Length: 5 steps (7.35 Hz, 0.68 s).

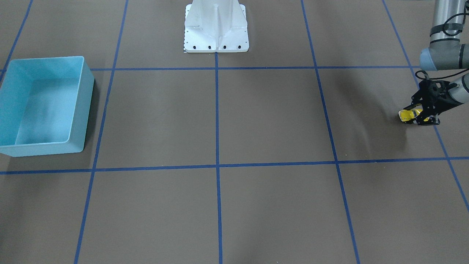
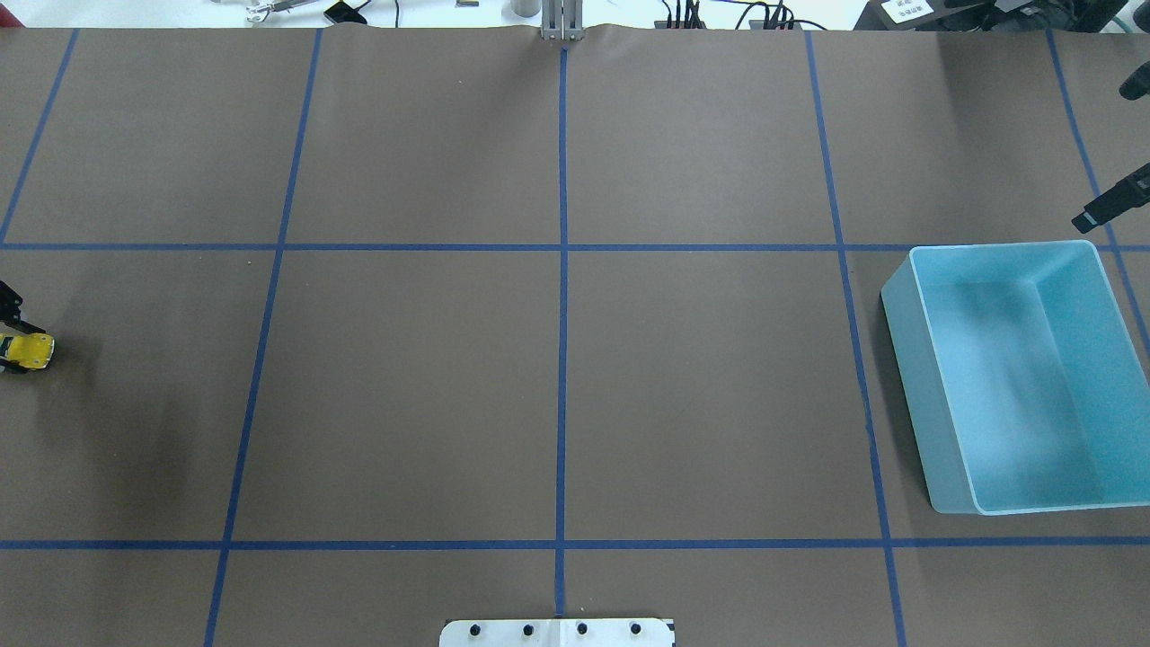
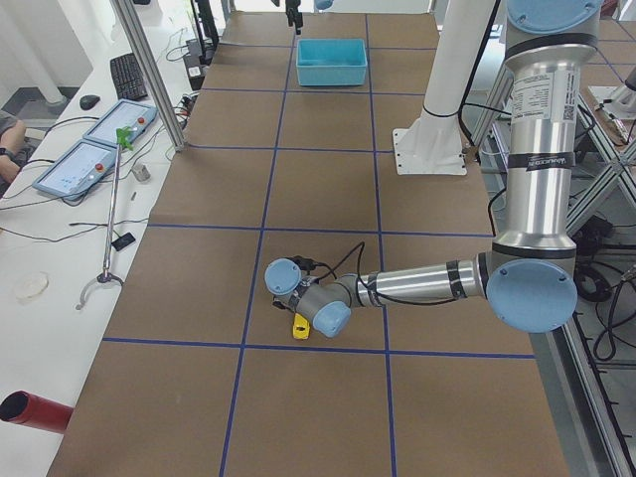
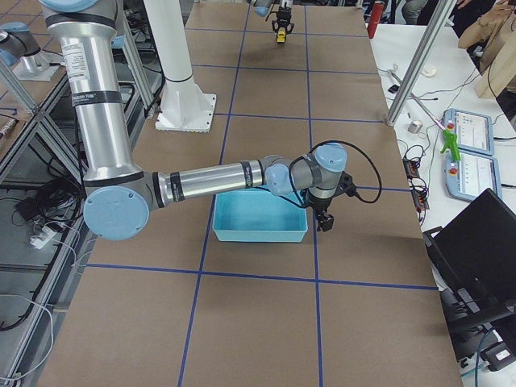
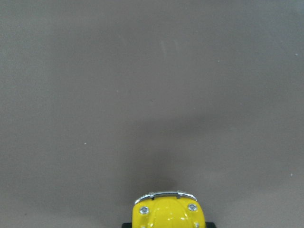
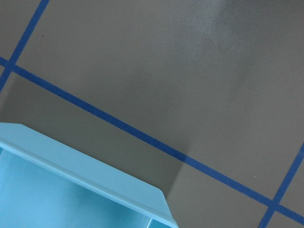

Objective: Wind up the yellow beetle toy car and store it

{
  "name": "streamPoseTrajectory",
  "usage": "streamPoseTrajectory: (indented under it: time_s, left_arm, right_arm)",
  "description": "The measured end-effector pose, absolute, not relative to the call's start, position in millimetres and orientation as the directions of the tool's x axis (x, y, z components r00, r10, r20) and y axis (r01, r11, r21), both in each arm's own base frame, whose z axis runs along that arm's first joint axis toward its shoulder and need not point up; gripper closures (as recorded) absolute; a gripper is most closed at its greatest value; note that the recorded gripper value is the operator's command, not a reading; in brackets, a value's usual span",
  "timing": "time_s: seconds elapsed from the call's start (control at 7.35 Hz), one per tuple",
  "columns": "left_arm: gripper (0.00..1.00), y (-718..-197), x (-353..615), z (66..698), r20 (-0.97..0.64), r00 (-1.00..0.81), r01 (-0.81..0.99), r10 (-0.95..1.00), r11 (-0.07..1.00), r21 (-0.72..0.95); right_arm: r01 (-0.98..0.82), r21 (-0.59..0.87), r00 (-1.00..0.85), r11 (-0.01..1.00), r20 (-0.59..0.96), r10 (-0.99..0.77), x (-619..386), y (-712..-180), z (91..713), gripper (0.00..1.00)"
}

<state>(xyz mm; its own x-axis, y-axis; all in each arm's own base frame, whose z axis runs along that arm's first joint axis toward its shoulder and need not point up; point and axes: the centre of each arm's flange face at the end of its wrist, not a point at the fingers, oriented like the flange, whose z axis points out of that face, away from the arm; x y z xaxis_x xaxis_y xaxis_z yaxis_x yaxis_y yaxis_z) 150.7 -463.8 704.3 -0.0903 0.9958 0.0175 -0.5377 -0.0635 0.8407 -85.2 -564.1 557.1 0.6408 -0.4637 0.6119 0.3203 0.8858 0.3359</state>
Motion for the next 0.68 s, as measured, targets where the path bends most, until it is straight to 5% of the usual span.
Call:
streamPoseTrajectory:
  time_s: [0.68]
  left_arm:
    - [1.00,-461.0,137.9,720.3,0.023,-0.091,-0.525,0.996,-0.068,0.849]
  right_arm:
    - [0.323,0.337,0.643,0.884,0.607,-0.466,-84.5,-563.1,560.7,0.00]
